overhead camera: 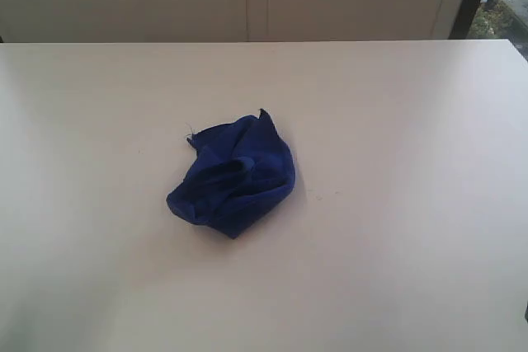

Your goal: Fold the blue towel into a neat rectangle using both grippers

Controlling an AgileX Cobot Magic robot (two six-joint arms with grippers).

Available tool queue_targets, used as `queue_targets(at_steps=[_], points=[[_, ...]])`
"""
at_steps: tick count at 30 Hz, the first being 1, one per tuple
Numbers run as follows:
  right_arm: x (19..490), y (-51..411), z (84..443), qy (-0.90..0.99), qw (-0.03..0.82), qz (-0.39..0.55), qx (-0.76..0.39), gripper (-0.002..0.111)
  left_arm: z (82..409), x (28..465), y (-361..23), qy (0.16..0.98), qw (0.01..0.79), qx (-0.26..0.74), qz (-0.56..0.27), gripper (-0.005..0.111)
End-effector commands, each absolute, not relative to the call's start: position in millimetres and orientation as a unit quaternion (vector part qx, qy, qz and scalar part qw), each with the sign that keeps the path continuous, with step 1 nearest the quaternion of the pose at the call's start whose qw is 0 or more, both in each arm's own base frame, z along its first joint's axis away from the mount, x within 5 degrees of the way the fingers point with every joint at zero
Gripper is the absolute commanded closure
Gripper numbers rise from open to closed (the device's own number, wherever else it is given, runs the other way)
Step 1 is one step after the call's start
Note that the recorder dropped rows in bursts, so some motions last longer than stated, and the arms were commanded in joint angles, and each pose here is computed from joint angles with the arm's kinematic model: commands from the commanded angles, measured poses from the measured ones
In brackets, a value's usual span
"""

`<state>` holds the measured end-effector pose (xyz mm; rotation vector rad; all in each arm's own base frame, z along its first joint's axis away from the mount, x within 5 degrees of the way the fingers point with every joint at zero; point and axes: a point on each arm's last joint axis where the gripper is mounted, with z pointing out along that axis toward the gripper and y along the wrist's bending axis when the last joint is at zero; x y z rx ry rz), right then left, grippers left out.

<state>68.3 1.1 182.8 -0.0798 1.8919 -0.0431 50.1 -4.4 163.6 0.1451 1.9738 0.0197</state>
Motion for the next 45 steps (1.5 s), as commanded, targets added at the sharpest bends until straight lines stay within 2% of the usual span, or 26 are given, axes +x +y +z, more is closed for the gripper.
queue_targets(at_steps=[1,16,28,45], points=[[68.2,0.6,181.8,0.81,0.585,-0.023,-0.035,0.108,162.8,50.1,-4.4,0.833,0.551,0.056,0.005,0.107],[68.3,0.6,182.2,0.808,0.587,-0.023,-0.035,0.108,162.8,50.1,-4.4,0.833,0.551,0.056,0.005,0.107],[72.7,-1.9,207.9,0.716,0.696,-0.039,-0.022,0.108,162.8,50.1,-4.4,0.833,0.551,0.056,0.005,0.107],[72.6,-2.8,215.9,0.685,0.727,-0.039,-0.013,0.108,162.8,50.1,-4.4,0.833,0.551,0.056,0.005,0.107]])
